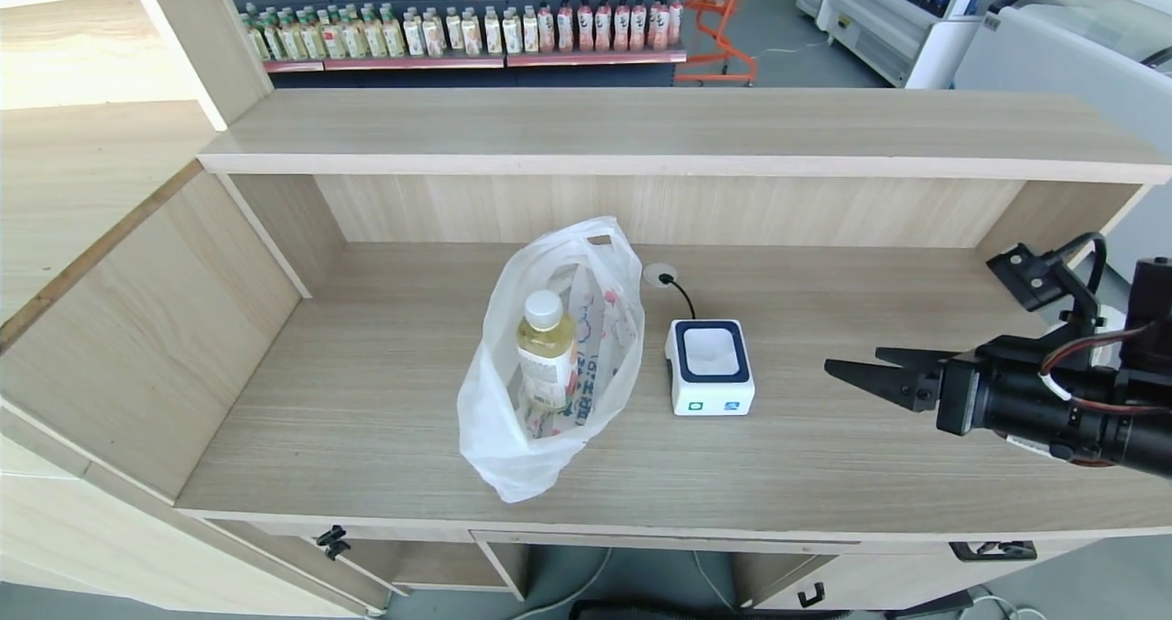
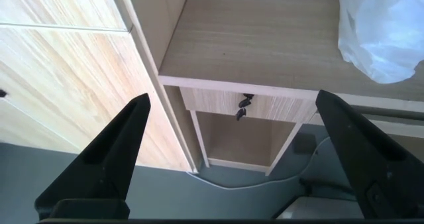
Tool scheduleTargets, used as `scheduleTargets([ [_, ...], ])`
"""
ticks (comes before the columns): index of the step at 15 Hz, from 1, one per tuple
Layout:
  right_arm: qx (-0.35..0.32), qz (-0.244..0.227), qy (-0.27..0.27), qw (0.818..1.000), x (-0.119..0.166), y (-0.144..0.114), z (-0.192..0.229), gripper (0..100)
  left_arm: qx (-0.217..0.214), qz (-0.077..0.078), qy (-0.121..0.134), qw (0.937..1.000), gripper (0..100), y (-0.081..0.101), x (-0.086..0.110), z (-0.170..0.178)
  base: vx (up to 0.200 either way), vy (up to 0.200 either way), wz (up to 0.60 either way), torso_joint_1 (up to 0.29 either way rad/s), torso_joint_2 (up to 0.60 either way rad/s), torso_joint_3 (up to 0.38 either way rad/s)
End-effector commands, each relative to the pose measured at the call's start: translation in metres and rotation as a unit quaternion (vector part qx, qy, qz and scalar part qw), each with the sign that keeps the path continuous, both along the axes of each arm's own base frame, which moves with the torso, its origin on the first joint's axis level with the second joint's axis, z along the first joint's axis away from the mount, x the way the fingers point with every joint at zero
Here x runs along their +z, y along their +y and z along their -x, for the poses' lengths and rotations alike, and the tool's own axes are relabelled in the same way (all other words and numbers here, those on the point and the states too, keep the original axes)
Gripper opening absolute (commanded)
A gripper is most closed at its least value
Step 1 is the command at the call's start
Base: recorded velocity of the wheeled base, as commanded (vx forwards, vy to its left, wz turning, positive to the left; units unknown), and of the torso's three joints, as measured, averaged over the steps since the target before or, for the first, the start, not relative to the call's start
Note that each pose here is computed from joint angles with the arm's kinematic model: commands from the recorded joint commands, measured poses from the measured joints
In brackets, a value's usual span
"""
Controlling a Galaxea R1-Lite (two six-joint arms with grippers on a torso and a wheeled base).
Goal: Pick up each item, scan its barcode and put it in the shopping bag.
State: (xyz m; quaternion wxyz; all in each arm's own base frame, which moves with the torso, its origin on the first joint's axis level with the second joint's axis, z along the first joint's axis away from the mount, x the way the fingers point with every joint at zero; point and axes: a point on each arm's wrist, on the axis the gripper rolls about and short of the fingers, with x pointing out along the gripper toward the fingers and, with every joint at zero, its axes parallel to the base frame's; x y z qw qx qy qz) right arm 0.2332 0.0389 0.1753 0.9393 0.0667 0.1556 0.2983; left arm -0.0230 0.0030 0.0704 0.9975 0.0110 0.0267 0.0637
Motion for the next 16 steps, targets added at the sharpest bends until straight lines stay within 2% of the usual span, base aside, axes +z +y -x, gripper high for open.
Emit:
scheduleTargets([
  [1,-0.012,0.002,0.005,1.000,-0.003,-0.005,-0.004,100,0.000,-0.001,0.001,1.0000,100,0.000,0.000,0.000,0.000,-0.200,0.00,-0.002,-0.01,-0.002],
  [3,-0.079,0.027,0.014,0.996,-0.010,-0.010,-0.009,100,0.000,-0.001,0.001,1.0000,100,0.000,0.000,0.000,0.000,-0.200,0.00,0.002,0.00,0.002],
  [11,-0.085,0.030,0.018,0.996,-0.012,-0.011,-0.001,100,0.000,-0.001,0.000,1.0000,100,0.000,0.000,0.000,0.000,-0.200,0.00,0.004,0.00,0.001],
  [16,-0.081,0.050,0.006,0.995,-0.013,-0.013,0.010,100,0.000,0.000,0.001,1.0000,100,0.000,0.000,0.000,0.000,-0.200,0.00,0.001,0.00,0.000],
])
